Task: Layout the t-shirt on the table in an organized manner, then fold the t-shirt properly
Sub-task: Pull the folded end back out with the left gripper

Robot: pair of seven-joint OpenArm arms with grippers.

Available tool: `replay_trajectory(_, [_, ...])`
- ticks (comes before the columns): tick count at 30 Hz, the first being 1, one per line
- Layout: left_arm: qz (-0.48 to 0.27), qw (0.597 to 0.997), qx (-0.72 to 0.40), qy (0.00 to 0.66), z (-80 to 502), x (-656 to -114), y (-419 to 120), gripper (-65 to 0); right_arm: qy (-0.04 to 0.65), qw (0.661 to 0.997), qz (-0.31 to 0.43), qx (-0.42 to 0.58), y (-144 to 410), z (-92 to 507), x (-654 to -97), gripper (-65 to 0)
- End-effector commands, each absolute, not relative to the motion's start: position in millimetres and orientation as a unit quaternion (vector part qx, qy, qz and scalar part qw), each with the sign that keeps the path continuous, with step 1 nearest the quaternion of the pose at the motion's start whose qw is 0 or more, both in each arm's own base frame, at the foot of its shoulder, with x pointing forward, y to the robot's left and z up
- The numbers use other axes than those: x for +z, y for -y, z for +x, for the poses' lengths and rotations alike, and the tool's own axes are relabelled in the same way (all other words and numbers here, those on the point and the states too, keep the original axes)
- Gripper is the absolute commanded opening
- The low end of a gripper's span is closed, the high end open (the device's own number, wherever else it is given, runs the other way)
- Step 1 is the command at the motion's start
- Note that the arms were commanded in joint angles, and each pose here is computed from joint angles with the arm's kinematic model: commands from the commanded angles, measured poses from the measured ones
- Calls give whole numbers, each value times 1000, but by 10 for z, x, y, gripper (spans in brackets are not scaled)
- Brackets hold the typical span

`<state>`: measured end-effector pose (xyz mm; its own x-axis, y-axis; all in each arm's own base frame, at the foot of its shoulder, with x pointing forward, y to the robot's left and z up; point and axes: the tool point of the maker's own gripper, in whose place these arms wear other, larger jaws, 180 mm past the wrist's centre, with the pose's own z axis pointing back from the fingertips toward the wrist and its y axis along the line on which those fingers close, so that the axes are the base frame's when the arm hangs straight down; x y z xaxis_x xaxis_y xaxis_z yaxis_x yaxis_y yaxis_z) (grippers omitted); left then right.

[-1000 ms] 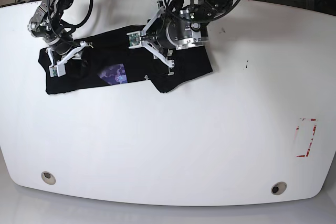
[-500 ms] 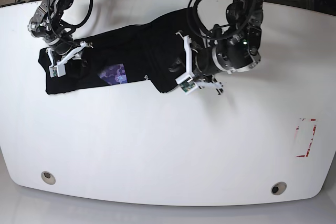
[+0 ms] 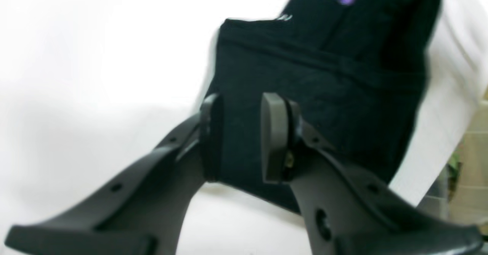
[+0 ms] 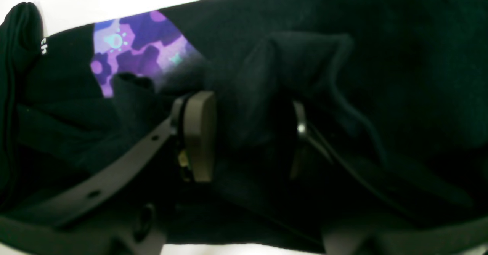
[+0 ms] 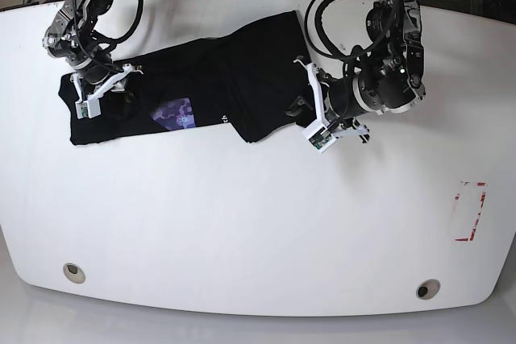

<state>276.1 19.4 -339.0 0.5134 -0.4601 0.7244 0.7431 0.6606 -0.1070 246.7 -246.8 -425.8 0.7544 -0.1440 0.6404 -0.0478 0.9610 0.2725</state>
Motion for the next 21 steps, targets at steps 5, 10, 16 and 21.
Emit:
replay_trajectory(5, [-221,836,-361,350,2902,-3347,-101,-463,296,947,121,-18,2491,2286,-4425,-404])
replay_trajectory(10, [-235,816,-400,343,2843,-3317,165,-400,297,947,123,-19,2479,2292,-4426,-404])
replay_trajectory(16, [-246,789,-456,330,2691,-3307,500,-399,297,946,131,-23,2405,2288,-4448,-404])
replay_trajectory(21, [-212,769,-516,312,2572,-3387,679,-399,295,946,133,-24,2387,2274,-4460,-404])
